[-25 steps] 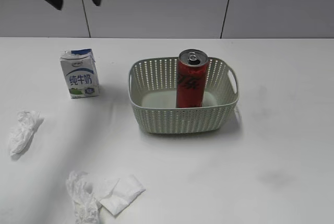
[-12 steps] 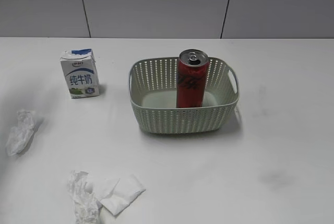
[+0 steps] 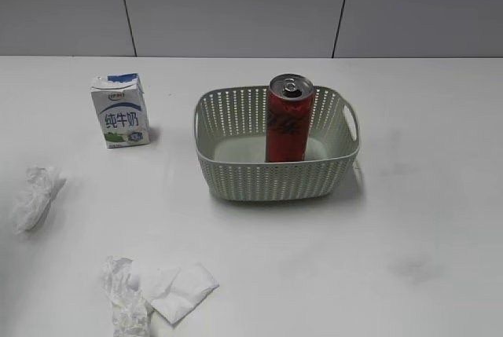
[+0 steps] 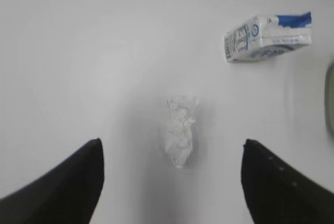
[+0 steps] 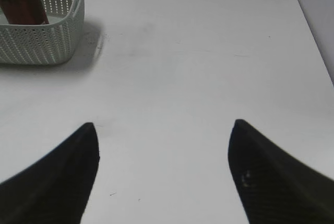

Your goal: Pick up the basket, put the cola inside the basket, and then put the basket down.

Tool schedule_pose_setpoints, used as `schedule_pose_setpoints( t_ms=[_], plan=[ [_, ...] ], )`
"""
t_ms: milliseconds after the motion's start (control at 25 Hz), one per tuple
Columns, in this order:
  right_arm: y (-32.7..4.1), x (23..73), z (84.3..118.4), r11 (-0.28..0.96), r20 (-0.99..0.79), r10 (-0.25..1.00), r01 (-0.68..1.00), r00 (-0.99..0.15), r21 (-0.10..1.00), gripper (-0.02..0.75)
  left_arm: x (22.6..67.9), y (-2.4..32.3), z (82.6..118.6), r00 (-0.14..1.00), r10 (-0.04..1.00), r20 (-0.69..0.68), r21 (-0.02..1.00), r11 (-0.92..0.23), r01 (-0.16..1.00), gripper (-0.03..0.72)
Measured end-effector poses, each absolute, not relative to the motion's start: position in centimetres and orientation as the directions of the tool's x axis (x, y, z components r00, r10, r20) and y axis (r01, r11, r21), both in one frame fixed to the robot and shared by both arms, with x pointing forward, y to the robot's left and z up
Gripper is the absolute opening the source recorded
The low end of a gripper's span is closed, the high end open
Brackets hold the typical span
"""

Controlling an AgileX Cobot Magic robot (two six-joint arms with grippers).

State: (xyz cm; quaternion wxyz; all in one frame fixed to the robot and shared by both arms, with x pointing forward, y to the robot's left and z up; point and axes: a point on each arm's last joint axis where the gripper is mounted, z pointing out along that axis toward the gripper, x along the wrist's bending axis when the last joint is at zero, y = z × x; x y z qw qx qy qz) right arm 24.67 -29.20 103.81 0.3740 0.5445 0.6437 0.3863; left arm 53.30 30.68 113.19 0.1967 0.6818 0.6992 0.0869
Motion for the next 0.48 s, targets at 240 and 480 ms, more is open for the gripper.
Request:
schedule_pose_setpoints(
  t_ms=[240,480],
  plan=[
    [-29.2,24.7,103.8,0.109,-0.061,0.990,0.412,-0.127,0.905,0.585,47.5,30.3,112.6,0.034,0.990,-0.140,0.387,0.023,0.922,0.597],
    [-29.2,24.7,103.8,0.109,-0.062,0.990,0.412,-0.127,0.905,0.585,41.8,30.3,109.3,0.029,0.995,-0.093,0.337,0.004,0.941,0.593]
  ],
)
